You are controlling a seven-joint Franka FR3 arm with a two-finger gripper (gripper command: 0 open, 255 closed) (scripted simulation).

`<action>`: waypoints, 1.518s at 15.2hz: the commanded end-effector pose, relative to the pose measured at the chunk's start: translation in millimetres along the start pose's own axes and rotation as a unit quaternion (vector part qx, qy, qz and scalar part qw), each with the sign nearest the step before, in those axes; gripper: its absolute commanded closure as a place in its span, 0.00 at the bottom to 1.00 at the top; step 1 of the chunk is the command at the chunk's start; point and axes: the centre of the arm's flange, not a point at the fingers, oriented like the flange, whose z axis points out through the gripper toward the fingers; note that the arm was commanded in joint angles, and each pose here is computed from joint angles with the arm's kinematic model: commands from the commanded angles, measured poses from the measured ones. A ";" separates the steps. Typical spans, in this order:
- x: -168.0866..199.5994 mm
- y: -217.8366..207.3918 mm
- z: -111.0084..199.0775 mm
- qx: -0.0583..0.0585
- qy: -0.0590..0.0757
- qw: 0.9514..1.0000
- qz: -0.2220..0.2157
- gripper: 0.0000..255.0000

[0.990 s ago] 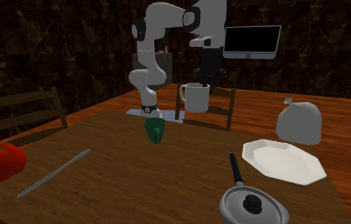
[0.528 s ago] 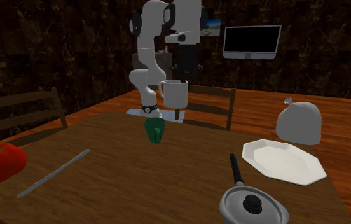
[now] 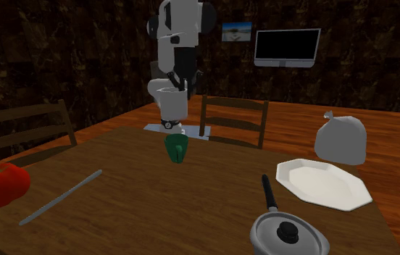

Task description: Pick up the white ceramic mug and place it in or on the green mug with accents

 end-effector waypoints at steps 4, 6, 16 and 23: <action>-0.7 4.3 25.2 0.000 0.000 1.000 -0.001 1.00; -0.9 4.3 35.7 0.000 0.000 1.000 -0.001 1.00; -2.1 4.3 88.5 0.000 0.000 1.000 -0.001 1.00; -2.3 4.3 96.2 0.000 0.000 1.000 -0.001 1.00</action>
